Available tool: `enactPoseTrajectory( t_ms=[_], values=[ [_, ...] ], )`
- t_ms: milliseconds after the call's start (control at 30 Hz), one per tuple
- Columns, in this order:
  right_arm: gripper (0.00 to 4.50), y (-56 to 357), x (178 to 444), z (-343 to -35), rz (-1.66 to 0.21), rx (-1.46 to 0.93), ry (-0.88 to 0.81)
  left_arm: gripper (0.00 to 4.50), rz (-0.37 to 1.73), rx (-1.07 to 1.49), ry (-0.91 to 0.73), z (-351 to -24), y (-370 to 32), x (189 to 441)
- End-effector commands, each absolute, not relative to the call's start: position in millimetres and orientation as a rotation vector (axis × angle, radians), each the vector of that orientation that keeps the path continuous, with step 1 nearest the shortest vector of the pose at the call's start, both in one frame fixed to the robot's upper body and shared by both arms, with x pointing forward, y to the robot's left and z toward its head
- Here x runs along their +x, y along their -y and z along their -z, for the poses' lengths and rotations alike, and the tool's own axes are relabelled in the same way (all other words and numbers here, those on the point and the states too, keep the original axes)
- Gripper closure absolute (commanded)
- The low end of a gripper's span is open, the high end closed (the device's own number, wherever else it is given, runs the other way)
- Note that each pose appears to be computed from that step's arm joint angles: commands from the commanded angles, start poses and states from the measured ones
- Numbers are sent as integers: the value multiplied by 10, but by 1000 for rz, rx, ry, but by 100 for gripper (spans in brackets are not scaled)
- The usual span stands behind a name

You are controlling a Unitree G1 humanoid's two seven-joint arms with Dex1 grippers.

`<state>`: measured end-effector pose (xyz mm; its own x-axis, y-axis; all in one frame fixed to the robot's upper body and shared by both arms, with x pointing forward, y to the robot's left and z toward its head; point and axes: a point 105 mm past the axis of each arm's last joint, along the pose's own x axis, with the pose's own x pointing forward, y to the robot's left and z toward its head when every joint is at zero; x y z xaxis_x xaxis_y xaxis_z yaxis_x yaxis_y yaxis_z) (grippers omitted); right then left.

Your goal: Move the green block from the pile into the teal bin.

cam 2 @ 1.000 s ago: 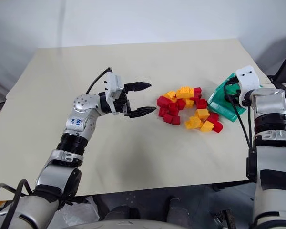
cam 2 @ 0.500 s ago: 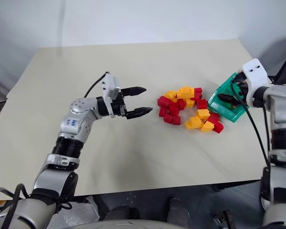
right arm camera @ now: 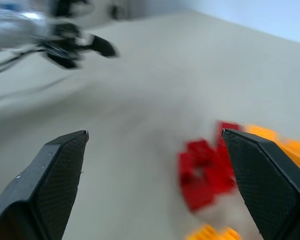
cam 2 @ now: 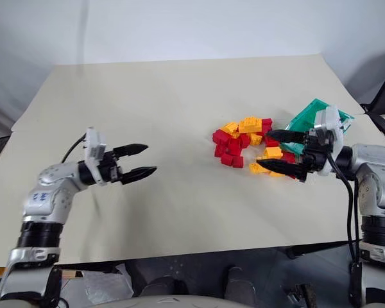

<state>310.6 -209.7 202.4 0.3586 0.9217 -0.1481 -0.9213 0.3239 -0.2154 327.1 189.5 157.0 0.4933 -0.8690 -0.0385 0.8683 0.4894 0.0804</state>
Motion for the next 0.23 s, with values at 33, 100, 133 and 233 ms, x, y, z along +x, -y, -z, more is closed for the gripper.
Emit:
enactPoseTrajectory(
  t_ms=[33, 100, 133, 233],
  values=[
    [3, 2108, 3213, -1959, -1171, -401, 51, 0, 1057, 123, 65, -1686, -1943, 3172],
    [3, 2102, 3227, -1924, -1172, -395, 62, 0, 1045, 117, 68, -1685, -1972, 3136],
    [3, 2110, 3209, -1883, -1183, -402, 60, 0, 1035, 111, 65, -1678, -1985, 3112],
    [3, 2116, 3208, -1847, -1181, -400, 65, 0, 1039, 122, 64, -1680, -1991, 3066]
  ],
)
